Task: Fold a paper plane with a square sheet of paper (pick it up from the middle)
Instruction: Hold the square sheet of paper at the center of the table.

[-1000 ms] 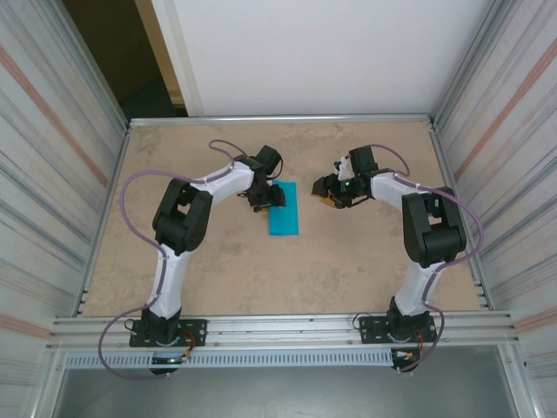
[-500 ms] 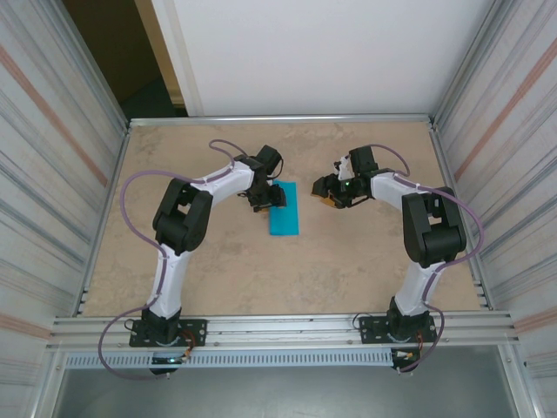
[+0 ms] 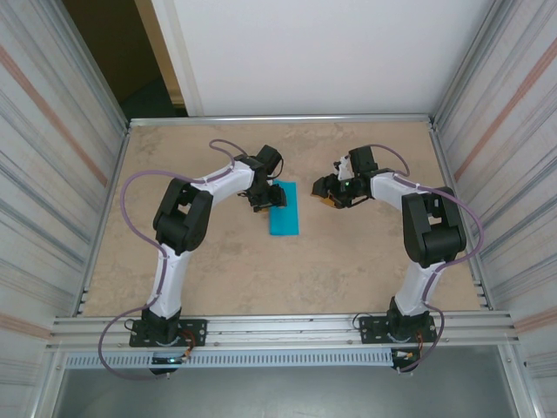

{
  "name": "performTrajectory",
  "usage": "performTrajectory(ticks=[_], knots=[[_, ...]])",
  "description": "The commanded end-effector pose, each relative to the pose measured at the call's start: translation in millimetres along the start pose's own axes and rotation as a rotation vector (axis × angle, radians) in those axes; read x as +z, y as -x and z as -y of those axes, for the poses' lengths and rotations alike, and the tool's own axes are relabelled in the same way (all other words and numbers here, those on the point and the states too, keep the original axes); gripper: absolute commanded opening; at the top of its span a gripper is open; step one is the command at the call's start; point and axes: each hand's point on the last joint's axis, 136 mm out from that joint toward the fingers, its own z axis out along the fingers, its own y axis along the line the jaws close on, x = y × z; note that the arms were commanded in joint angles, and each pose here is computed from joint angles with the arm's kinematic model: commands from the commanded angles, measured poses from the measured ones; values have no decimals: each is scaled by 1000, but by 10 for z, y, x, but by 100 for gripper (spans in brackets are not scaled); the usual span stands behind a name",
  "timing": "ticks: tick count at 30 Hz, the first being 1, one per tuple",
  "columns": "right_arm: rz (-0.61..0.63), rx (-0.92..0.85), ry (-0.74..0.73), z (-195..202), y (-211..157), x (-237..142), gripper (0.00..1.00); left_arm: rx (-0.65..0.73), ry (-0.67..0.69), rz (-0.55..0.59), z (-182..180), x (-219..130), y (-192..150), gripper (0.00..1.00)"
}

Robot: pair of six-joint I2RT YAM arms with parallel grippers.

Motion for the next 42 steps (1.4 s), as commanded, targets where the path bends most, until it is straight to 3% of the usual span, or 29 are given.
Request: performTrajectory(ticks=[1, 12, 19, 32, 42], knots=[[-36, -23, 6, -37, -103, 50, 48, -40, 262, -298, -798, 872, -816, 54], [-176, -62, 50, -289, -496, 513, 26, -38, 264, -297, -806, 873, -819, 54], [-208, -52, 46, -281, -529, 720, 15, -39, 264, -294, -803, 874, -817, 54], [-232, -31, -48, -14, -592, 845, 11, -36, 258, -291, -796, 876, -817, 54], [-302, 31, -190, 448, -862, 909, 10, -44, 228, -285, -761, 845, -832, 54]])
